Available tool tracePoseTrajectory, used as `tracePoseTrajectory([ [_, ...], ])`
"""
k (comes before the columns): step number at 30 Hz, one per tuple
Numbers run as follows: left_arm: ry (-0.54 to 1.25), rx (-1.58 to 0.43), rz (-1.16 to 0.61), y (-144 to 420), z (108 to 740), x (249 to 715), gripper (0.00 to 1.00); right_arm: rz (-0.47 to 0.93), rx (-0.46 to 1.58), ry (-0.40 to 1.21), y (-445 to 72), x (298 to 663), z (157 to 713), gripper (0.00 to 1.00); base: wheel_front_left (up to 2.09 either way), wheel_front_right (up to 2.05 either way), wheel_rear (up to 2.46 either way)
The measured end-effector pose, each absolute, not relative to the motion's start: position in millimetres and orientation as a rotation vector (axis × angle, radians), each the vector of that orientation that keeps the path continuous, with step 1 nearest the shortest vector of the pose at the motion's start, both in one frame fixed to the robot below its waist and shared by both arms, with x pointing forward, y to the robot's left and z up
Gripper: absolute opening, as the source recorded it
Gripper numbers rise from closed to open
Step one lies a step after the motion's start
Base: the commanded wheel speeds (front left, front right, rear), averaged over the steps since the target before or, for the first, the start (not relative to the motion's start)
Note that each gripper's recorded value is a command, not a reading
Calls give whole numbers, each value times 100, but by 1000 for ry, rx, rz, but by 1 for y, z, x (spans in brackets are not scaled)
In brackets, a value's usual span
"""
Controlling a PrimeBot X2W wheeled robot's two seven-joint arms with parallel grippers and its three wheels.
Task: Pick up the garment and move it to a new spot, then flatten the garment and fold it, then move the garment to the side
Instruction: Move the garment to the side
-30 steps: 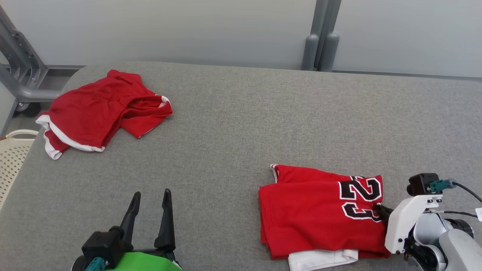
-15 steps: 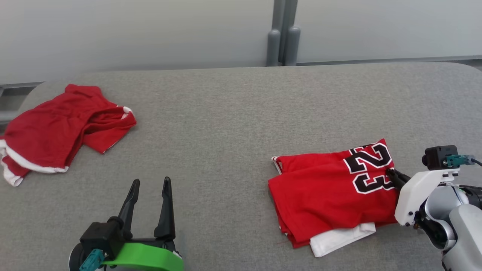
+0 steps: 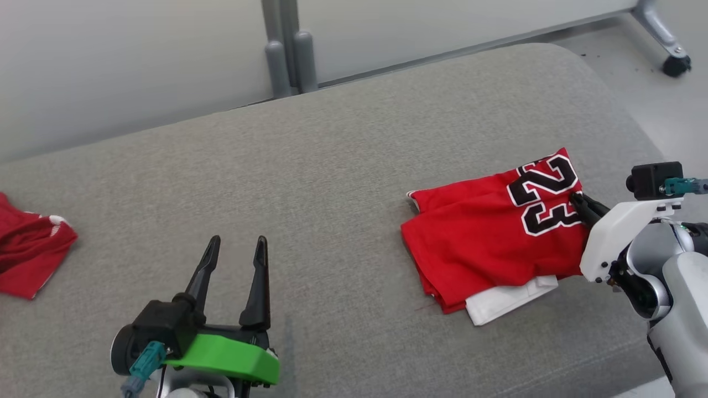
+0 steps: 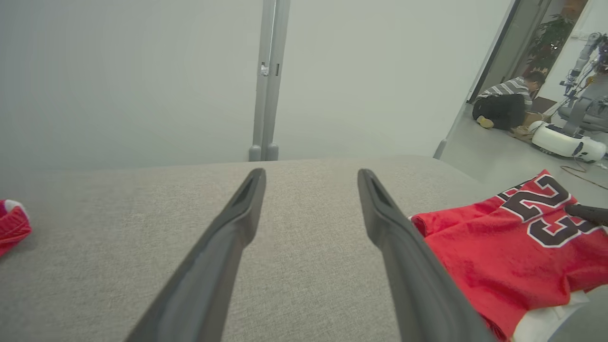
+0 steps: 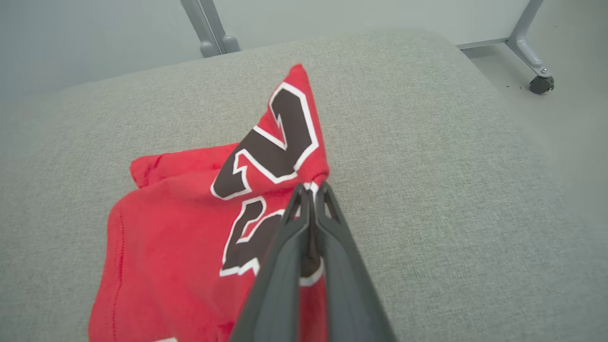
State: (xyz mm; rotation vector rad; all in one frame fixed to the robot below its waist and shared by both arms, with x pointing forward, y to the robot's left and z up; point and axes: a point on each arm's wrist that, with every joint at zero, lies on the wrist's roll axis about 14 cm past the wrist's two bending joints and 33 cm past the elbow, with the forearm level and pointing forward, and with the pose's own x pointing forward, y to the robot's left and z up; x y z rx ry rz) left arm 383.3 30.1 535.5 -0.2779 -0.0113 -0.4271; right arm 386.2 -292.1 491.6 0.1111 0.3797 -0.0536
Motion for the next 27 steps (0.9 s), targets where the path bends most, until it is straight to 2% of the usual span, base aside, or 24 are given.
tracePoseTrajectory([
  [6,10,-290,-553,-14,533,388,100,-153,114,356,-325,367,498,0,0,0,0],
  [11,40,-293,-589,-27,523,388,100,-198,117,341,-338,365,498,0,0,0,0],
  [18,28,-291,-526,-6,523,393,100,-208,90,307,-344,384,503,0,0,0,0],
  [27,6,-265,-406,38,528,397,100,-316,63,261,-387,403,507,0,0,0,0],
])
